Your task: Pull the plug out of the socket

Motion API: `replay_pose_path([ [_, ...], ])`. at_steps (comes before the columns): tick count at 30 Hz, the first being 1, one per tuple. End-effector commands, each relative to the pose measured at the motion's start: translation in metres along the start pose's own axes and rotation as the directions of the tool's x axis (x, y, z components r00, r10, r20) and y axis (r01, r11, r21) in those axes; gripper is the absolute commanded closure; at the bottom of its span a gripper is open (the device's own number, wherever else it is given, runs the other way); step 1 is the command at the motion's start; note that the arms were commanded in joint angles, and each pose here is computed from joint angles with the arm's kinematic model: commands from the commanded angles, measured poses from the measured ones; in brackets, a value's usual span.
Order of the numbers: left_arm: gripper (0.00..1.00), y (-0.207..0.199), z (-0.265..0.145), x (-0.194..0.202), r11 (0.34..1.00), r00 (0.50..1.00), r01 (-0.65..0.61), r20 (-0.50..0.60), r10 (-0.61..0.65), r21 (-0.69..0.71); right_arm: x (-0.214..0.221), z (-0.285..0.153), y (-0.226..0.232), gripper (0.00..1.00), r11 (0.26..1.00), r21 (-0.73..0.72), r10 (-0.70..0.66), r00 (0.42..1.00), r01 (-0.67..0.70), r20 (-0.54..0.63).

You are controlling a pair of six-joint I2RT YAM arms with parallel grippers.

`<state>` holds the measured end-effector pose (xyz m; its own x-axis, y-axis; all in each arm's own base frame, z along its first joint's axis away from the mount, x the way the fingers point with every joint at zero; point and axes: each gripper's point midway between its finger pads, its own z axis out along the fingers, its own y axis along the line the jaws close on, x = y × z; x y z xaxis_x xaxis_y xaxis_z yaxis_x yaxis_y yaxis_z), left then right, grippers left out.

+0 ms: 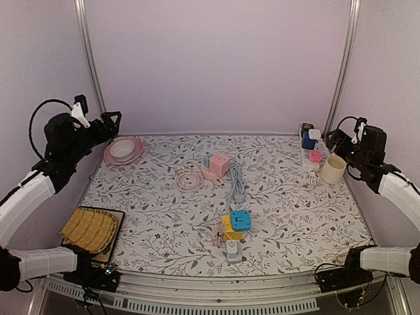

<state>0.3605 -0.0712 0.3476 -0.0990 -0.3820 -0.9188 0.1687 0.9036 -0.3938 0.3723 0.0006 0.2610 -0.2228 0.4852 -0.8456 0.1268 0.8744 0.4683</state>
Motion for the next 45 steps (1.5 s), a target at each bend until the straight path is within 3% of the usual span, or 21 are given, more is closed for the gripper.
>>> replay_pose_path([
  [1,0.03,-0.006,0.004,0.031,0.993,0.989,0.108,-0.104,-0.102,0.053,0.039,0.014,-0.009,0.01,0.999,0.017,0.046,0.987,-0.043,-0.152],
  [5,0.03,-0.030,0.002,0.063,0.987,0.978,0.111,-0.187,-0.087,0.120,0.076,0.034,-0.029,0.01,0.995,0.094,0.046,0.958,-0.020,-0.281],
  [9,0.03,-0.056,-0.002,0.108,0.993,0.958,0.036,-0.287,-0.002,0.114,0.102,0.051,-0.042,0.01,0.991,0.129,0.025,0.930,0.025,-0.367],
  [13,0.03,-0.059,-0.016,0.153,0.996,0.920,0.048,-0.392,-0.014,0.077,0.125,0.067,-0.060,0.01,0.979,0.190,0.017,0.897,0.074,-0.441],
  [19,0.03,-0.050,-0.035,0.156,0.996,0.926,0.056,-0.376,-0.025,0.070,0.146,0.091,-0.076,0.03,0.966,0.213,-0.017,0.857,0.147,-0.515],
  [30,0.03,-0.058,-0.047,0.134,0.994,0.928,0.051,-0.372,-0.013,0.094,0.167,0.124,-0.087,0.24,0.925,0.277,-0.063,0.823,0.261,-0.564],
  [39,0.03,-0.065,-0.058,0.109,0.987,0.954,0.086,-0.296,-0.042,0.139,0.187,0.139,-0.087,0.41,0.904,0.272,-0.096,0.777,0.329,-0.622],
  [45,0.03,-0.067,-0.063,0.114,0.982,0.944,0.114,-0.324,-0.060,0.148,0.202,0.138,-0.076,0.69,0.926,0.220,-0.093,0.748,0.308,-0.658],
])
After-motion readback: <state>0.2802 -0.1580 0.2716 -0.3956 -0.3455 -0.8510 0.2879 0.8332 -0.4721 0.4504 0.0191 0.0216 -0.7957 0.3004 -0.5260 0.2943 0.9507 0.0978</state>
